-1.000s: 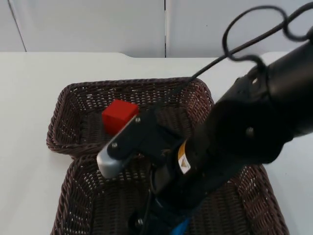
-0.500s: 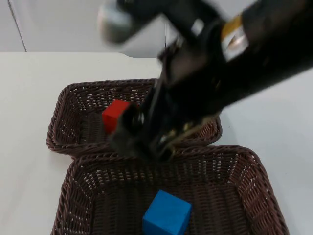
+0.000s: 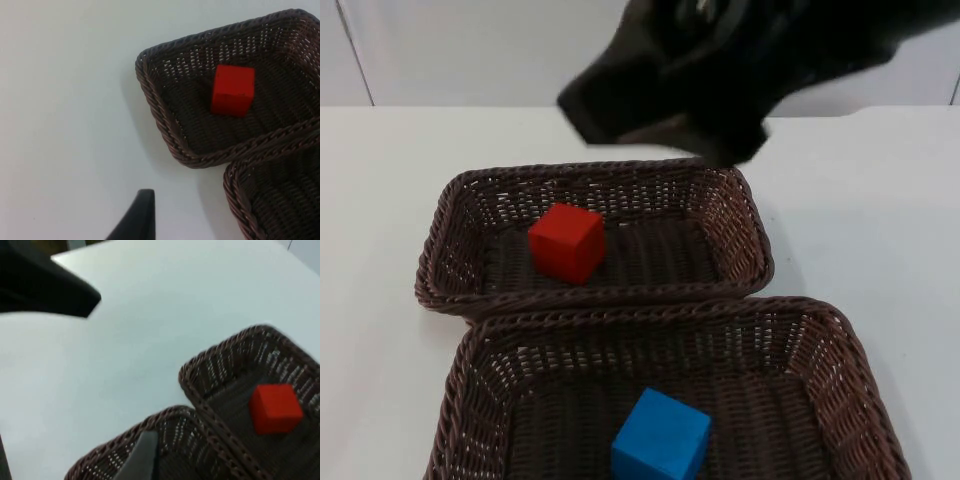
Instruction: Pick up one cube with the left hand and place it into the upper basket. Pick up one cube with the right hand and place it into the lower basket.
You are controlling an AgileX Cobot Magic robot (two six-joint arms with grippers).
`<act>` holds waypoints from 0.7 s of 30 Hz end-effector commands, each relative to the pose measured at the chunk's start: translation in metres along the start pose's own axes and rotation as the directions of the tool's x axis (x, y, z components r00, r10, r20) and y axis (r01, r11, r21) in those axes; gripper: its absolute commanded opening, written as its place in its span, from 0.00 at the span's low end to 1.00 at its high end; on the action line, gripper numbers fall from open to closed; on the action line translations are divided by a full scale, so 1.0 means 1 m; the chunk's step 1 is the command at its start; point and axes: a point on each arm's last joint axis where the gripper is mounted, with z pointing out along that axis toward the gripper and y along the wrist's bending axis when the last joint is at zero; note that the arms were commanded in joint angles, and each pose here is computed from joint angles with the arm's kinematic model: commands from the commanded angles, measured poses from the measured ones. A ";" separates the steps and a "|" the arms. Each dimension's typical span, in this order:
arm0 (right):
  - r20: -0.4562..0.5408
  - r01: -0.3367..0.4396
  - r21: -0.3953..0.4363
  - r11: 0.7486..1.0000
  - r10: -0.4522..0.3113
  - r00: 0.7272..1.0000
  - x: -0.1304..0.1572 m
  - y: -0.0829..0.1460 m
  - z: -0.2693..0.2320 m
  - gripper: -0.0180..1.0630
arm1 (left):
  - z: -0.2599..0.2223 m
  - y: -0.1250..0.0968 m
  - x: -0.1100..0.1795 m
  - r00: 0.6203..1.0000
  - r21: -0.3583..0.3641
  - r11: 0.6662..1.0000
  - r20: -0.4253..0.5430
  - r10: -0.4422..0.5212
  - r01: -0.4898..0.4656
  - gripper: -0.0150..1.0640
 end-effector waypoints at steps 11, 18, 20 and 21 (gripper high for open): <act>0.020 0.000 -0.002 1.000 0.000 1.000 0.008 0.003 -0.048 0.83 | -0.010 0.001 0.001 0.998 0.004 1.000 0.053 0.017 -0.017 0.92; 0.052 -0.008 0.001 1.000 0.008 0.999 0.028 0.005 -0.075 0.83 | -0.037 0.003 0.005 0.984 0.021 1.000 0.177 0.009 -0.013 0.92; 0.065 -0.013 0.000 1.000 0.013 0.998 0.030 0.005 -0.081 0.83 | -0.045 0.004 0.007 0.977 0.026 1.000 0.213 0.005 -0.011 0.92; 0.076 -0.014 0.001 1.000 0.013 0.997 0.033 0.006 -0.087 0.83 | -0.049 0.004 0.009 0.974 0.027 1.000 0.227 0.003 -0.009 0.92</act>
